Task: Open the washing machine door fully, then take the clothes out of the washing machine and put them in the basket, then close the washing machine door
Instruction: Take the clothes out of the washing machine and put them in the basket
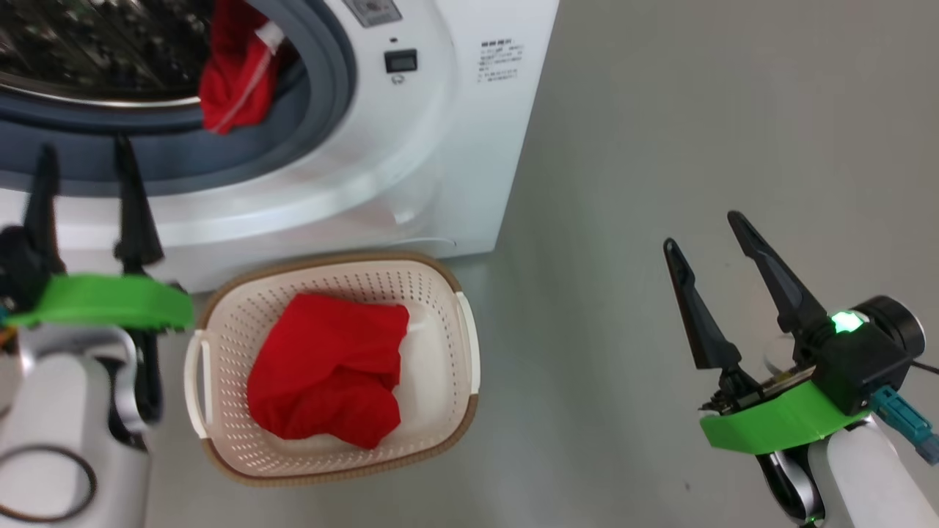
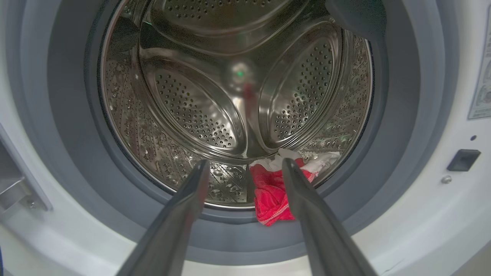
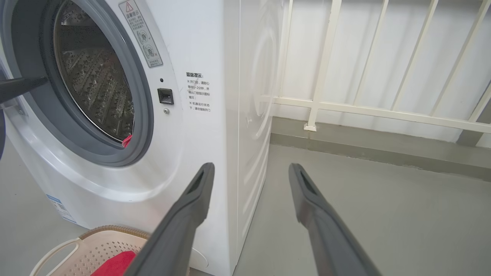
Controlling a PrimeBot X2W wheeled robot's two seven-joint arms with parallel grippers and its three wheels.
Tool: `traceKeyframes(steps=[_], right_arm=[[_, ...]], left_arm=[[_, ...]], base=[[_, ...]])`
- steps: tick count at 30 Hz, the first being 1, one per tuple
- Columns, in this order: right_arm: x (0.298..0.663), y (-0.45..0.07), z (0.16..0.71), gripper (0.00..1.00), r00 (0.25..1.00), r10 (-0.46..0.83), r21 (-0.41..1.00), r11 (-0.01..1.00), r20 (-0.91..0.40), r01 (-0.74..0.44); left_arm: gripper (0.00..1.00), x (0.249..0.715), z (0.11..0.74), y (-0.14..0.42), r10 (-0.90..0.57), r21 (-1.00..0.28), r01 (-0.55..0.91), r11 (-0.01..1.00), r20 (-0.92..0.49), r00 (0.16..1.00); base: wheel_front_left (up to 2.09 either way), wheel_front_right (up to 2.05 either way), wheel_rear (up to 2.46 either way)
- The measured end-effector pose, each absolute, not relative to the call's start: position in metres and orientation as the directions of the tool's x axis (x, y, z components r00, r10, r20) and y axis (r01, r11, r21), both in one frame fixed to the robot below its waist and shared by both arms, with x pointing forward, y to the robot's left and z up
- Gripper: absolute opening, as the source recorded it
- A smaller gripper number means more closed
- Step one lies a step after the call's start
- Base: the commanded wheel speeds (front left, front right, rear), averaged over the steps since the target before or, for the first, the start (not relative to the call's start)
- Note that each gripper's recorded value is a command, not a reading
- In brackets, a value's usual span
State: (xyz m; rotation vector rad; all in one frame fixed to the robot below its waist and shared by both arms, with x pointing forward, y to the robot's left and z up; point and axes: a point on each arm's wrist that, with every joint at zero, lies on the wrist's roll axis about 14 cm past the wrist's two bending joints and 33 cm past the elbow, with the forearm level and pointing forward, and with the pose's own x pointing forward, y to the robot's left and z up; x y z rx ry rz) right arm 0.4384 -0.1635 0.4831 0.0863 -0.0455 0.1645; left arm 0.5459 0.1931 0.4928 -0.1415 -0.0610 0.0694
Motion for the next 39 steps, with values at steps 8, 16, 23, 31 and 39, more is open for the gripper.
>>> traceKeyframes(steps=[8,16,23,31,39], right_arm=[[0.453,-0.164,0.471,1.00,0.985,0.172,0.069,0.982,0.032,-0.174],[0.463,-0.164,0.451,1.00,0.984,0.180,0.067,0.982,-0.009,-0.179],[0.463,-0.165,0.442,1.00,0.983,0.181,0.068,0.982,-0.035,-0.178],[0.462,-0.172,0.440,1.00,0.986,0.158,0.061,0.986,-0.047,-0.155],[0.456,-0.172,0.439,1.00,0.986,0.154,0.065,0.986,-0.059,-0.150]], left_arm=[[1.00,0.589,0.480,0.185,0.048,-0.176,-0.041,0.983,0.036,0.998],[1.00,0.634,0.461,0.170,0.005,-0.228,-0.007,0.974,-0.011,1.000],[1.00,0.654,0.440,0.147,-0.065,-0.325,0.023,0.945,-0.117,0.991],[1.00,0.661,0.408,0.120,-0.178,-0.502,-0.035,0.864,-0.369,0.912],[1.00,0.654,0.388,0.097,-0.283,-0.570,-0.069,0.819,-0.506,0.815]], base=[[0.00,0.00,0.00],[0.00,0.00,0.00],[0.00,0.00,0.00],[0.00,0.00,0.00],[0.00,0.00,0.00]])
